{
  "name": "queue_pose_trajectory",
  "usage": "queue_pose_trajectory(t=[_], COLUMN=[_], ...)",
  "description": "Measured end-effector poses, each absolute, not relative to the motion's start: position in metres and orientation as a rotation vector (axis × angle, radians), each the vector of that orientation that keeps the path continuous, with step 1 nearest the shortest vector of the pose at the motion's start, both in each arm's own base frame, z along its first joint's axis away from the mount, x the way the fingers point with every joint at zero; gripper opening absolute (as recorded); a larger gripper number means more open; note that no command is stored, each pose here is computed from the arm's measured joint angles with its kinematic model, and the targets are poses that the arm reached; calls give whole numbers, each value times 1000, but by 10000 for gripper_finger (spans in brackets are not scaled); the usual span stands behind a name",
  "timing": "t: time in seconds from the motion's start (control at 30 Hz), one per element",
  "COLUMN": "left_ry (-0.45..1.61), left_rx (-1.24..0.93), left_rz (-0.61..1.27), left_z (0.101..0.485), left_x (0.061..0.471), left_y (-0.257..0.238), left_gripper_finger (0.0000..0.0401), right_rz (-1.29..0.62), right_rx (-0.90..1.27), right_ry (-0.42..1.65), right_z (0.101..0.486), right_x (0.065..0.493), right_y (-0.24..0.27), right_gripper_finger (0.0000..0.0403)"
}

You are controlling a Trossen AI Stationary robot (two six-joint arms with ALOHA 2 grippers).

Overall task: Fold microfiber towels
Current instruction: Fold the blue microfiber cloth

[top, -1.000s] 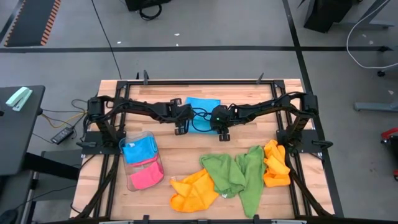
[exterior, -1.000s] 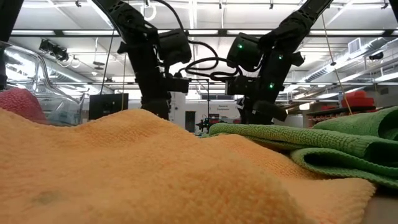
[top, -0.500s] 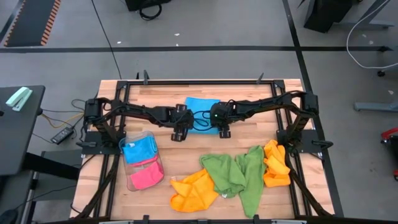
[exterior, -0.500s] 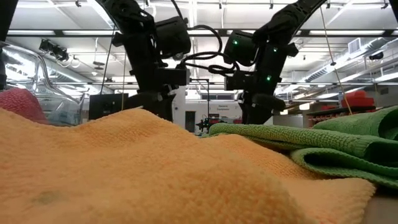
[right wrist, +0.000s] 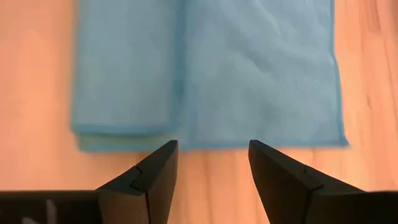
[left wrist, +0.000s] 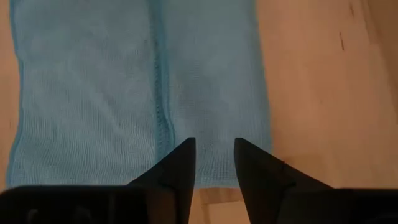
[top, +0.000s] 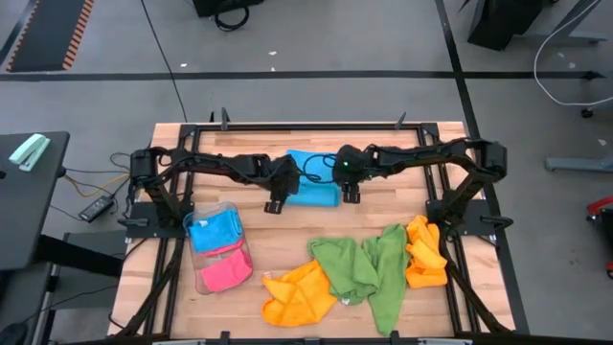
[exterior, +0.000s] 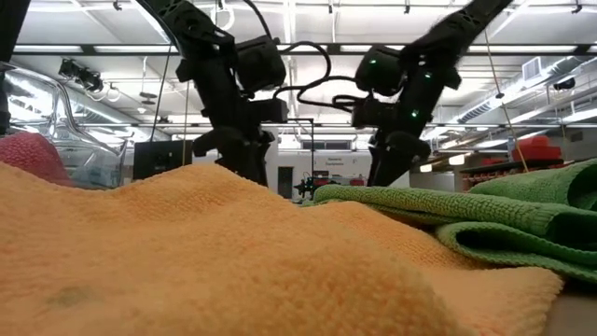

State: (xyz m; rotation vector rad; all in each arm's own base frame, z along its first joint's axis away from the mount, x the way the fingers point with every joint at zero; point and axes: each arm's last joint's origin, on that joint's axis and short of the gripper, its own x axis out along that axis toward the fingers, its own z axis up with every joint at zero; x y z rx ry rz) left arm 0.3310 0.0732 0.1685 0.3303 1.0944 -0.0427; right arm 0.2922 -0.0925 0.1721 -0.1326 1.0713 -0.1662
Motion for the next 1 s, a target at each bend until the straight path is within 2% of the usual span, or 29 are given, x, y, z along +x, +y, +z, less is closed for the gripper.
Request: queue_pose_trajectory(t=[0.17, 0.27, 0.37, 0.57, 0.77, 1.0], left_ry=[1078, 1089, 1134, 1281, 1339, 1319], left_rx=[415, 437, 479, 730, 950, 1110], left_rz=[-101, -108, -137, -222, -195, -239], left_z=[169, 169, 169, 164, 152, 153], left_x=[333, 332, 328, 320, 327, 331], left_y=[69, 69, 67, 55, 56, 56], left_gripper_finger=[106, 108, 119, 163, 211, 211], right_rz=[-99, -64, -14, 74, 30, -75], right_rx=[-220, -273, -315, -410, -458, -461], right_ry=[836, 770, 759, 763, 789, 844], right_z=[155, 151, 150, 149, 148, 146], right_x=[288, 288, 290, 291, 290, 287], right_y=[-68, -56, -45, -32, -33, -36], right_gripper_finger=[206, 206, 206, 211, 252, 277])
